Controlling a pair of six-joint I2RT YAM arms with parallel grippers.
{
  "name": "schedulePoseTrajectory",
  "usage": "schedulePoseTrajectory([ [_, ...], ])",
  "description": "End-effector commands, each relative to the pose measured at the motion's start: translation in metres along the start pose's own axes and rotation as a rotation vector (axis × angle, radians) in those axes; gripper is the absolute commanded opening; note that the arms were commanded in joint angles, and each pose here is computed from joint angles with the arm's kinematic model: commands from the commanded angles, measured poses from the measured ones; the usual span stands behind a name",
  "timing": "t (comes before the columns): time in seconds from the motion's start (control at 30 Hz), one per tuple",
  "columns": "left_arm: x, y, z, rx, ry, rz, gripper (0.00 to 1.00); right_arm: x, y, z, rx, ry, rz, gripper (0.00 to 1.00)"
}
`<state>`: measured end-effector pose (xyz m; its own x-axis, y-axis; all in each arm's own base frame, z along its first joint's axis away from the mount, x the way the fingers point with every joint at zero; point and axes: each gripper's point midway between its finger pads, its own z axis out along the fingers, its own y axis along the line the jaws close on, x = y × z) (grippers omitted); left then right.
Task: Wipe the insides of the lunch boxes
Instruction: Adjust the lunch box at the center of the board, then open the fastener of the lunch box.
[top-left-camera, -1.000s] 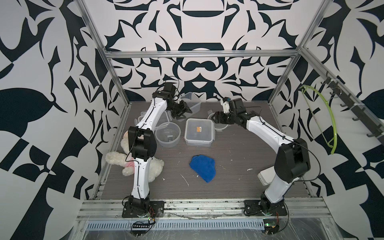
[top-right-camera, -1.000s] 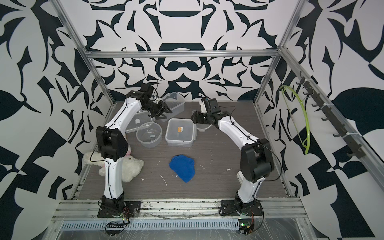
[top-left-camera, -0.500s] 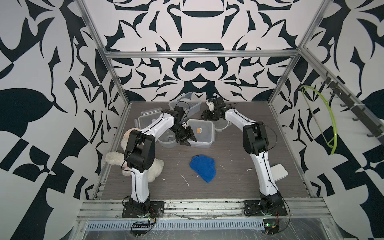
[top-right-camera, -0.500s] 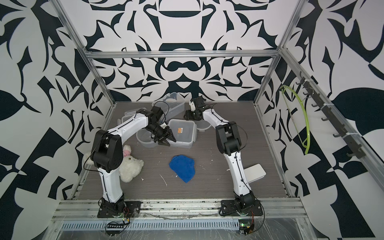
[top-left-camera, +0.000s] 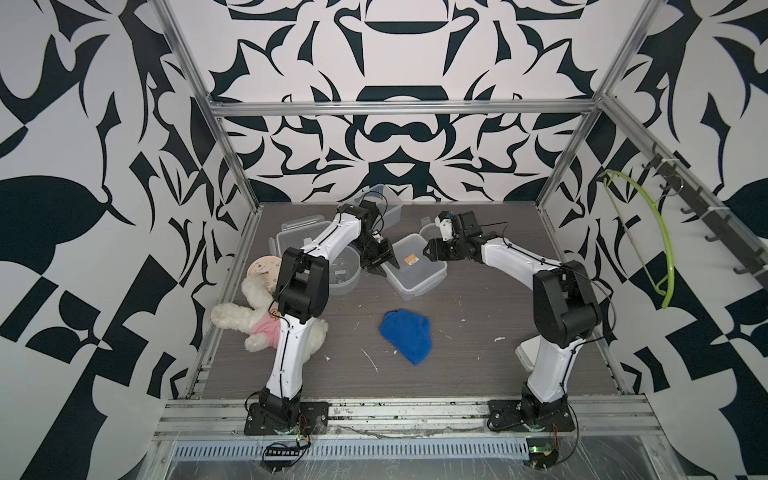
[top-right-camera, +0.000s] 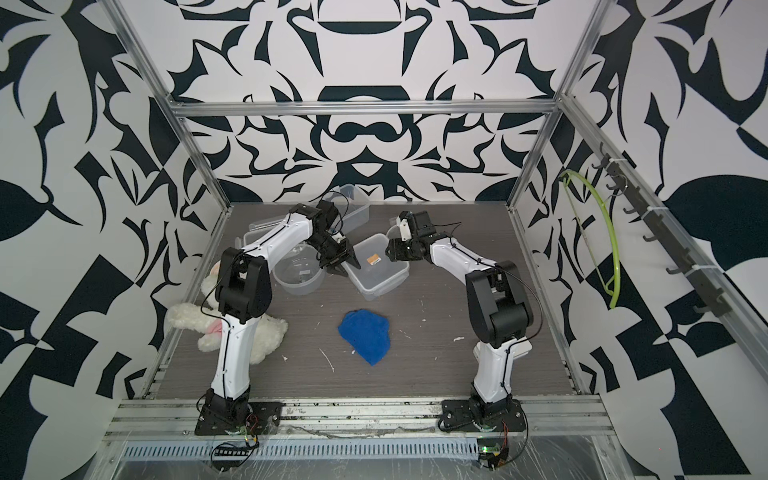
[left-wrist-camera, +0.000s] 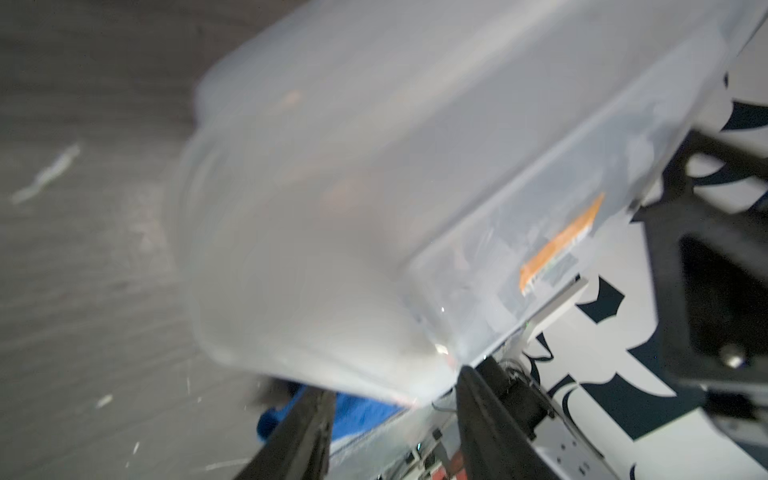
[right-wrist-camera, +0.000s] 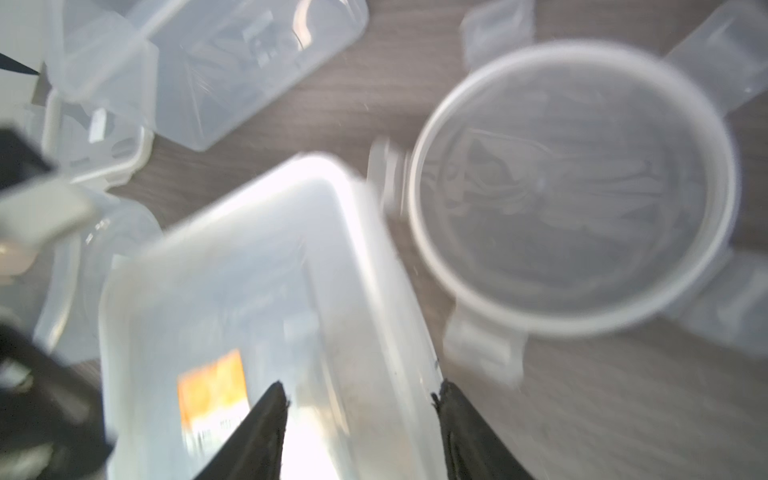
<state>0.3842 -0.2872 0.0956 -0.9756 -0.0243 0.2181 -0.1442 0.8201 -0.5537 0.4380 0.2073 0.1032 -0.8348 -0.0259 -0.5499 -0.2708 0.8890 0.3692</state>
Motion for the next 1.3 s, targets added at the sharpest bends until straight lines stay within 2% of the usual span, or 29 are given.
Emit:
schedulePoseTrajectory([
  [0.0, -0.030, -0.017, 0.002, 0.041, -0.060, 0.047, 0.51, 0.027, 0.019, -0.006, -0.092, 0.038, 0.059, 0.58],
  [0.23, -0.049, -0.014, -0.017, -0.007, -0.110, 0.047, 0.52, 0.058, 0.004, -0.018, -0.098, 0.033, 0.157, 0.60],
  [0.33, -0.046, -0.011, -0.037, -0.026, -0.137, 0.039, 0.52, 0.051, -0.013, -0.028, -0.202, -0.028, 0.263, 0.62],
  [0.43, -0.039, -0.020, -0.064, -0.040, -0.194, 0.061, 0.53, 0.034, -0.036, -0.038, -0.345, -0.142, 0.391, 0.67],
  [0.57, -0.027, -0.049, -0.079, 0.015, -0.236, 0.111, 0.53, 0.015, -0.042, -0.032, -0.490, -0.209, 0.432, 0.68],
  [0.7, -0.022, -0.079, -0.051, 0.092, -0.197, 0.156, 0.50, -0.001, -0.035, -0.022, -0.670, -0.266, 0.489, 0.67],
  [0.8, -0.025, -0.085, -0.023, 0.122, -0.149, 0.144, 0.48, -0.010, -0.033, -0.023, -0.809, -0.330, 0.543, 0.66],
  [0.9, -0.030, -0.083, 0.001, 0.132, -0.111, 0.131, 0.48, 0.000, -0.038, -0.013, -0.796, -0.314, 0.573, 0.64],
  [1.1, -0.035, -0.048, 0.041, 0.069, -0.046, 0.064, 0.45, 0.006, -0.033, -0.028, -0.788, -0.333, 0.540, 0.65],
  [1.27, -0.034, -0.030, 0.058, 0.036, -0.016, 0.033, 0.45, 0.009, -0.021, -0.022, -0.806, -0.302, 0.542, 0.68],
])
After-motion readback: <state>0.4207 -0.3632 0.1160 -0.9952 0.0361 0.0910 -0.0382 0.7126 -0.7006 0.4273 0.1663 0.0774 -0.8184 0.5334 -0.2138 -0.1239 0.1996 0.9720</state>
